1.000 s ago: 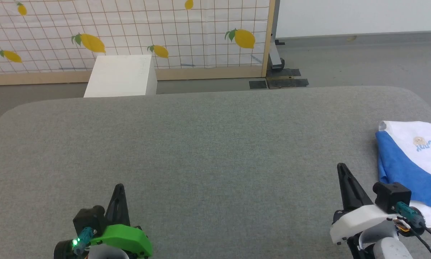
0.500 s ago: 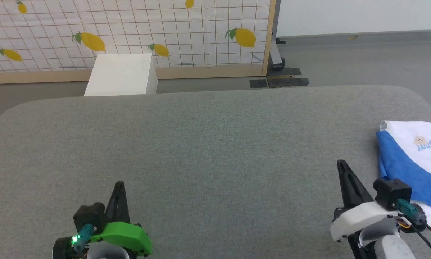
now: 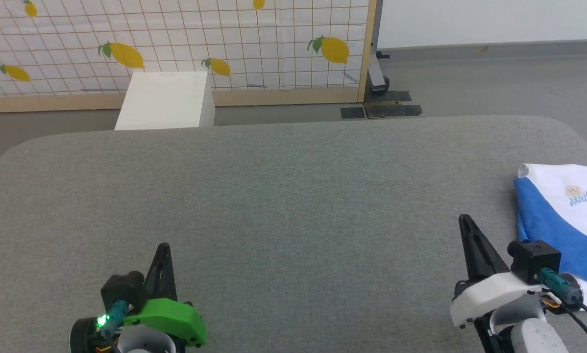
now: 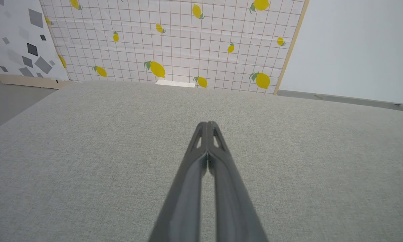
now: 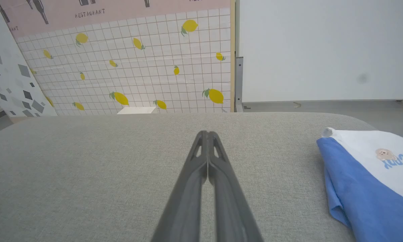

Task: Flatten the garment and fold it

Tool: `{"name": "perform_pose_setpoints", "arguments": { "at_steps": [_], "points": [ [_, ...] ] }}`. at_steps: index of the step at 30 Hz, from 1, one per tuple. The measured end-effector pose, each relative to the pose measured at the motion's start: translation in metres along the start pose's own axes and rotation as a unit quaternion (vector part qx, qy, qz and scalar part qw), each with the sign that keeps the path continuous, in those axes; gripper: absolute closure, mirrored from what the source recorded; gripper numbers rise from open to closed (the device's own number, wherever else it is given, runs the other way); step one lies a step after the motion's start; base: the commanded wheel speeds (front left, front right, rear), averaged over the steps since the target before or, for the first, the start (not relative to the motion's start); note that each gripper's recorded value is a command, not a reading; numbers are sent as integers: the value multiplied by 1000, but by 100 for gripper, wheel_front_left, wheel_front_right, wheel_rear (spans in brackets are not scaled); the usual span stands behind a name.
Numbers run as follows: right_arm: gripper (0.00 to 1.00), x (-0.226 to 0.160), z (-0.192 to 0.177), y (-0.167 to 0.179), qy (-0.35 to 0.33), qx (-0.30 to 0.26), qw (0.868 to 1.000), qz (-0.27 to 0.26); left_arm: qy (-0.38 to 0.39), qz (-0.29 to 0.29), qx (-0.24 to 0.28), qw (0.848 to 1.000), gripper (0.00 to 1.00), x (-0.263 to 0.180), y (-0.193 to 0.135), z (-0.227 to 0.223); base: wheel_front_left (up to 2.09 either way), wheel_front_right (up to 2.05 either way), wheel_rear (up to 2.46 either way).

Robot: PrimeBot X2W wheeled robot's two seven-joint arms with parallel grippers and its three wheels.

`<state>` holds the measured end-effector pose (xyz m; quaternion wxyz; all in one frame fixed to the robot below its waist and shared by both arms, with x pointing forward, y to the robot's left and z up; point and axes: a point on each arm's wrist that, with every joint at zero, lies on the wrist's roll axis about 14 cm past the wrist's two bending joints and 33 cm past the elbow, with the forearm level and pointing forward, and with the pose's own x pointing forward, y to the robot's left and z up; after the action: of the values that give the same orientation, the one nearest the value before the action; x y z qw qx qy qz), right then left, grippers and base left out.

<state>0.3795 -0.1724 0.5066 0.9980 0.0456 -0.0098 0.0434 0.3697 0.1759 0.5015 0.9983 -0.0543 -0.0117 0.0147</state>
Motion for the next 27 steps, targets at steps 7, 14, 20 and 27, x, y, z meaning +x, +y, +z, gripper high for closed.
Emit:
{"name": "perform_pose_setpoints", "arguments": {
  "at_steps": [7,14,20,27],
  "points": [
    [100,-2,0,1,3,-3,1000,1,-2,-1,4,1000,100,1,0,3,0,0,0],
    [100,-1,2,3,3,-9,1000,5,-1,-3,11,1000,100,2,0,5,0,0,0],
    [100,0,5,4,2,-14,1000,7,-1,-5,14,1000,100,2,-1,7,0,0,0],
    [100,0,7,5,2,-20,1000,9,0,-6,17,1000,100,3,-1,9,0,0,0]
  ]
}}
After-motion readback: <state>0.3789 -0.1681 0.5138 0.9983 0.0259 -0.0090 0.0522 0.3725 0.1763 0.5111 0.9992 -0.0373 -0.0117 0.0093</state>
